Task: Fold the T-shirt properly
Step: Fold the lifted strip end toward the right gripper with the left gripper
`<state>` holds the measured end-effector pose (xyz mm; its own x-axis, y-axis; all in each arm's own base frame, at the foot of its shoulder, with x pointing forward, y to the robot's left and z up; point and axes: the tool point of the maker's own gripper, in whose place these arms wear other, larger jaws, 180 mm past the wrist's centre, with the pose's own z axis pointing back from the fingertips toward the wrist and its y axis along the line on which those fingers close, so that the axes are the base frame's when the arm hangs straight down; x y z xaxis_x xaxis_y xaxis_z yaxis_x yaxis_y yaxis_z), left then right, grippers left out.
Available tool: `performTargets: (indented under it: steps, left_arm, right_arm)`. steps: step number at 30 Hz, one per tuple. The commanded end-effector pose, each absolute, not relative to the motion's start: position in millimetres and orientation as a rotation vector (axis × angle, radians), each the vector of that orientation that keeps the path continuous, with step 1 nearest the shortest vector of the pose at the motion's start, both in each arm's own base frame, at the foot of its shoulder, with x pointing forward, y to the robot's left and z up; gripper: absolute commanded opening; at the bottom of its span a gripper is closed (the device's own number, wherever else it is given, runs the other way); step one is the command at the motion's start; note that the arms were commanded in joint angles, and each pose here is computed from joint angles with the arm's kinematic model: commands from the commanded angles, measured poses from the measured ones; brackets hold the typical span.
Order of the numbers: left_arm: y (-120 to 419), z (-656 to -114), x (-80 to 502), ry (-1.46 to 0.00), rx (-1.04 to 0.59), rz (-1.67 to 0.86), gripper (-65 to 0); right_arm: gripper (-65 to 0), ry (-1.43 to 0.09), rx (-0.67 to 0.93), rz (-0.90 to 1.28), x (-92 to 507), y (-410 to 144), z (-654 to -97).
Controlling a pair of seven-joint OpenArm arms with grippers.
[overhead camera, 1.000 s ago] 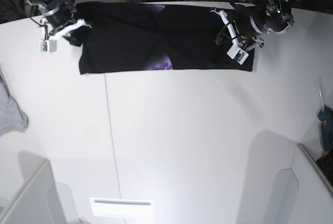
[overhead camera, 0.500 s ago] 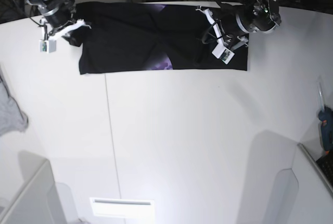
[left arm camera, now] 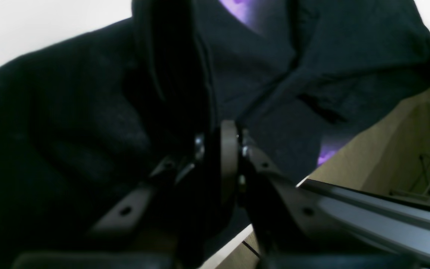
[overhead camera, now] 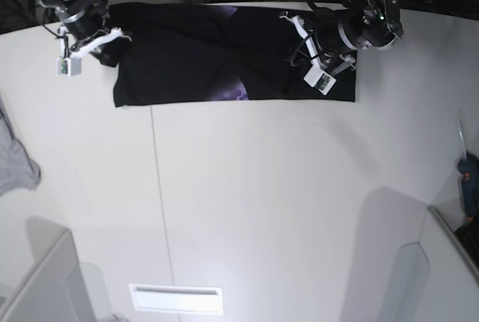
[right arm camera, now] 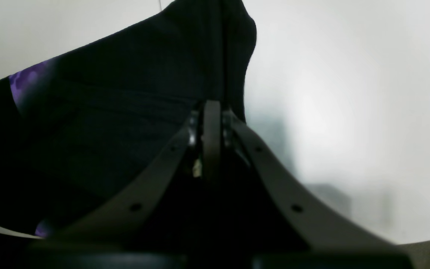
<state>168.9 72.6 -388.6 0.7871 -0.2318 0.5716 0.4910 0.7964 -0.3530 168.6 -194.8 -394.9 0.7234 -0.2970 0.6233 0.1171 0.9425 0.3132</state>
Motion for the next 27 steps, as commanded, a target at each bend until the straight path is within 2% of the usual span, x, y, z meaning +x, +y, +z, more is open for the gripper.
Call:
performTargets:
  steps: [1,27]
  left_arm:
    - [69.4,-380.4,174.5,-0.573,-0.533,-0.408,-65.0]
    - [68.9,-377.6,181.0,-0.588,-0.531,-0.416,-65.0]
  right_arm:
    - [-65.0,-0.766,0.262,-0.221,173.6,-196.6,-386.4]
    - [-65.0,-0.766,0.262,-0.221,173.6,-196.6,-386.4]
